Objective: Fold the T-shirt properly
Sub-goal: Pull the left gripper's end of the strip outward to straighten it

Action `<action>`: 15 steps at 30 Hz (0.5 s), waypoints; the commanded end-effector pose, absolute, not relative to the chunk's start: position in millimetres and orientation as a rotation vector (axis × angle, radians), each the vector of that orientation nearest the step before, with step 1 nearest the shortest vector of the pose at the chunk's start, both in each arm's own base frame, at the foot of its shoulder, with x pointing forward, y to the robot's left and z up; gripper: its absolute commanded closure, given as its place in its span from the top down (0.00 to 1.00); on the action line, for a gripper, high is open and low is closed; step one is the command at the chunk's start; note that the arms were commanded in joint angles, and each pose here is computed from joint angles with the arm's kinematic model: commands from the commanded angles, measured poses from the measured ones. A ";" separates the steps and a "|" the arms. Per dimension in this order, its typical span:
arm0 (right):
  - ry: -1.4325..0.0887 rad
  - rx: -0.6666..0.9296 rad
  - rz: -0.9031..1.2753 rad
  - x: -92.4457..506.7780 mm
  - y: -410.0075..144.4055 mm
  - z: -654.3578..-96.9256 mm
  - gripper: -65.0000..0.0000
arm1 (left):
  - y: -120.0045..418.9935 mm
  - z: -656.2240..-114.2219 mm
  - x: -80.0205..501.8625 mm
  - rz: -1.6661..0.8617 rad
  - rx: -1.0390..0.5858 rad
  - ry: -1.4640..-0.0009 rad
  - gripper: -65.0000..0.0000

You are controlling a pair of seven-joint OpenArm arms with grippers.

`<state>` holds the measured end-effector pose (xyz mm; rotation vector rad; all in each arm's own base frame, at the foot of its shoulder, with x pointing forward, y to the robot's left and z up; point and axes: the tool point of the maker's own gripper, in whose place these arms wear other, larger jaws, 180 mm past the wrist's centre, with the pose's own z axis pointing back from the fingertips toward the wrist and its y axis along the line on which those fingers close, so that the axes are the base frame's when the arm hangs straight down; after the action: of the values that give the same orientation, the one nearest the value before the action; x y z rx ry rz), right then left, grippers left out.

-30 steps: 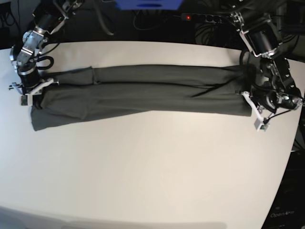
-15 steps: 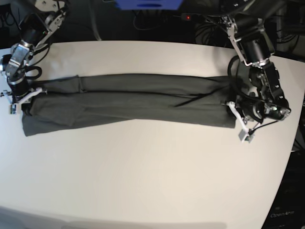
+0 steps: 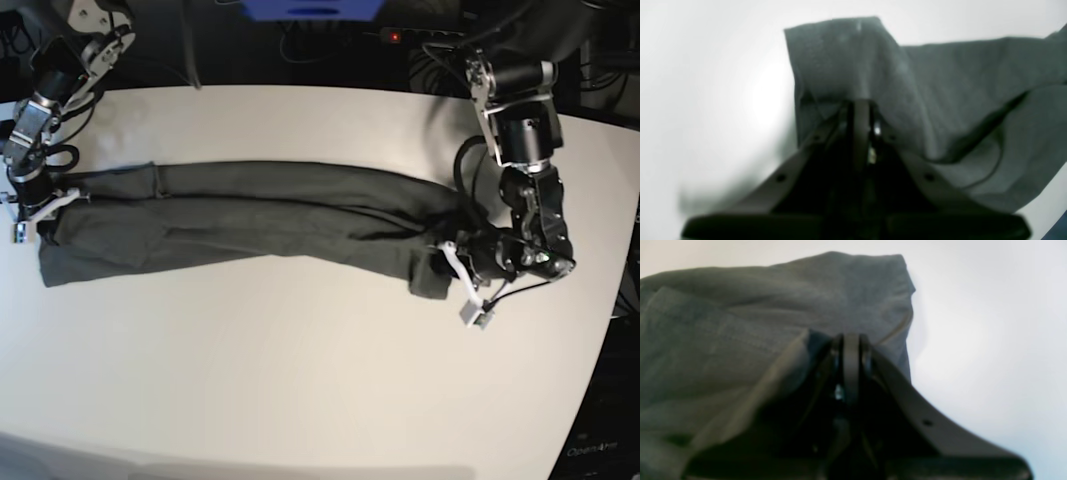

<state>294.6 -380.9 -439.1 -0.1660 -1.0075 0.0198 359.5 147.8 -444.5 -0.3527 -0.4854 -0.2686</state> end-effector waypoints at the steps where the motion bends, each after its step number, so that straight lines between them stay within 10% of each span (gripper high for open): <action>1: -0.877 -0.202 0.055 278.7 -391.8 -453.9 0.00 | 148.1 -466.1 335.6 -0.308 -0.308 -0.341 0.03; 15: -0.849 -0.151 0.023 277.9 -390.9 -468.5 0.00 | 181.6 -479.2 319.1 -0.273 -0.270 -0.304 0.03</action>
<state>299.6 -388.0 -442.0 -0.1321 -1.0265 -0.0187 360.6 151.1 -447.4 -0.4072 -0.5261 -0.2405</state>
